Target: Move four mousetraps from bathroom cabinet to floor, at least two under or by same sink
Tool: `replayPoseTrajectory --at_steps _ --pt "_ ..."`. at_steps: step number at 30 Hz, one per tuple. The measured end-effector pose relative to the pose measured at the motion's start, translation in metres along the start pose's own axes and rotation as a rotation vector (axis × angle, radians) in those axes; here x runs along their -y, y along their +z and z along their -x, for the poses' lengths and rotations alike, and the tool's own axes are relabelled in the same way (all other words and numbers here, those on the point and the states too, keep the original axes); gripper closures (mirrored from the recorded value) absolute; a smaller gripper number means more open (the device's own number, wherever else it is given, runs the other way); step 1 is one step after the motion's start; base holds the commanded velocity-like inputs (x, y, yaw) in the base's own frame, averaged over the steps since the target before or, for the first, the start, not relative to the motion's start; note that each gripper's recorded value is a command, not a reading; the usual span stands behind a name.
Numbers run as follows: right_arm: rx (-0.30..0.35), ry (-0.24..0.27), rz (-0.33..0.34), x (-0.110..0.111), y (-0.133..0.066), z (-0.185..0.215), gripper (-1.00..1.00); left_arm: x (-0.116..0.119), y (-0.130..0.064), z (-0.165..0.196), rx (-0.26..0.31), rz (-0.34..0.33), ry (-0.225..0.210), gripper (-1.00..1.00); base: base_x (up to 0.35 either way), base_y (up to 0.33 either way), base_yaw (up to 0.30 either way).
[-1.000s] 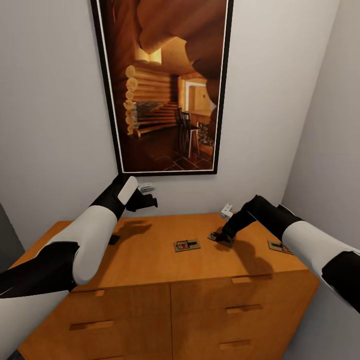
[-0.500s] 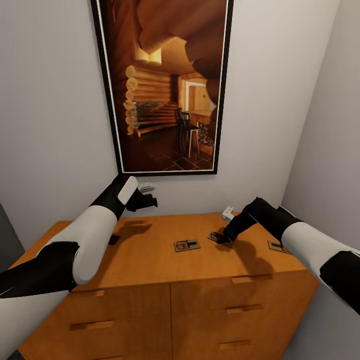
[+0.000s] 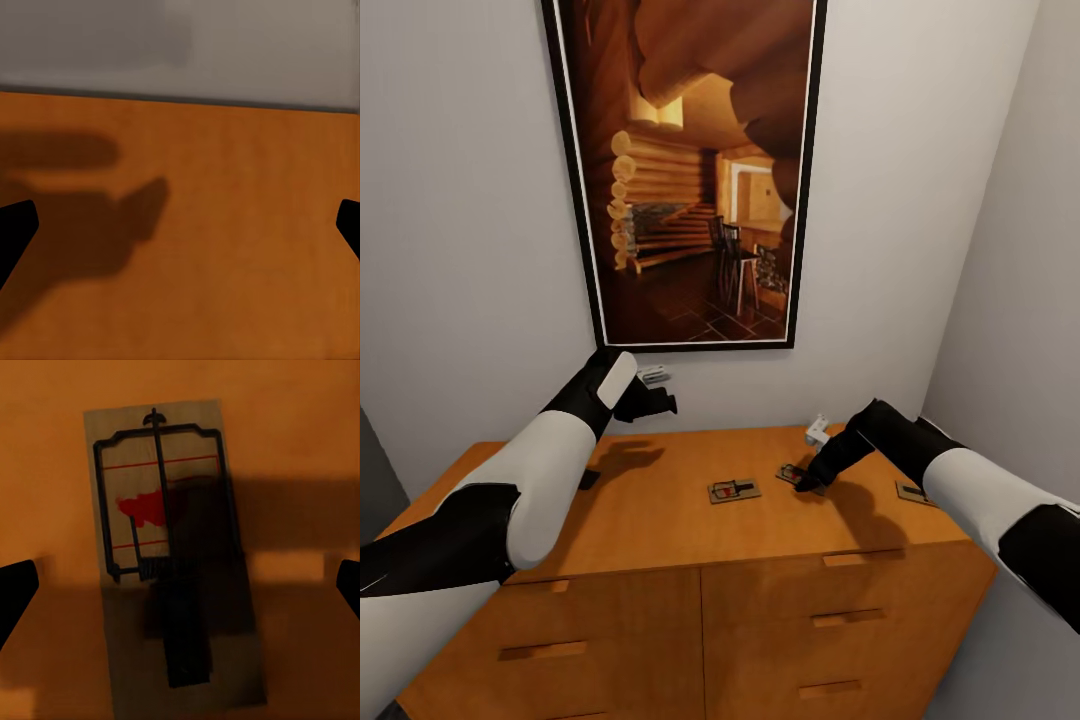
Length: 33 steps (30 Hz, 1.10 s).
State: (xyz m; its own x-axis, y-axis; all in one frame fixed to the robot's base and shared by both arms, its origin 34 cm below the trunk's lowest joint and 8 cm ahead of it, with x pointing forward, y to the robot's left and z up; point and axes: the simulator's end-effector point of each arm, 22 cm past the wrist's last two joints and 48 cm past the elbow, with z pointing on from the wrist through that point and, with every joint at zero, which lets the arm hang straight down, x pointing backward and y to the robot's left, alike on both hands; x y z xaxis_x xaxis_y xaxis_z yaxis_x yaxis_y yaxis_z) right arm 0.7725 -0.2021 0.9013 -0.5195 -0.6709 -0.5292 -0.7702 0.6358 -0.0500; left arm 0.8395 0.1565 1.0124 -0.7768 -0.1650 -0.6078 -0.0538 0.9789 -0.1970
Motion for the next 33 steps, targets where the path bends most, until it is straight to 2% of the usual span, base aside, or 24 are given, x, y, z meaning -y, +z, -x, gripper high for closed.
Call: replayPoseTrajectory --at_steps 12,13,18,19,33 --pt "0.0 0.01 0.009 -0.0036 0.0033 -0.003 -1.0 0.0009 -0.0005 -0.0001 0.0 -0.001 0.001 -1.0 0.0 0.0 0.0" --pt "0.0 0.01 0.009 -0.0037 0.0034 -0.003 1.0 0.0009 -0.0005 -0.0001 0.0 -0.001 0.001 -1.0 0.0 0.0 0.0" --pt "0.004 0.021 0.018 -0.006 0.004 -0.0032 1.0 0.001 -0.0007 -0.0001 0.001 -0.001 0.001 -1.0 0.0 0.0 0.0" --pt "0.005 0.004 0.008 -0.0031 0.0034 -0.0023 1.0 0.0009 -0.0004 -0.0001 0.0 -0.001 0.001 -1.0 0.0 0.0 0.0" --pt "0.003 0.0 0.006 -0.0031 0.0033 -0.0021 1.0 0.0009 -0.0005 -0.0001 0.001 -0.001 0.001 -1.0 0.0 0.0 0.0"
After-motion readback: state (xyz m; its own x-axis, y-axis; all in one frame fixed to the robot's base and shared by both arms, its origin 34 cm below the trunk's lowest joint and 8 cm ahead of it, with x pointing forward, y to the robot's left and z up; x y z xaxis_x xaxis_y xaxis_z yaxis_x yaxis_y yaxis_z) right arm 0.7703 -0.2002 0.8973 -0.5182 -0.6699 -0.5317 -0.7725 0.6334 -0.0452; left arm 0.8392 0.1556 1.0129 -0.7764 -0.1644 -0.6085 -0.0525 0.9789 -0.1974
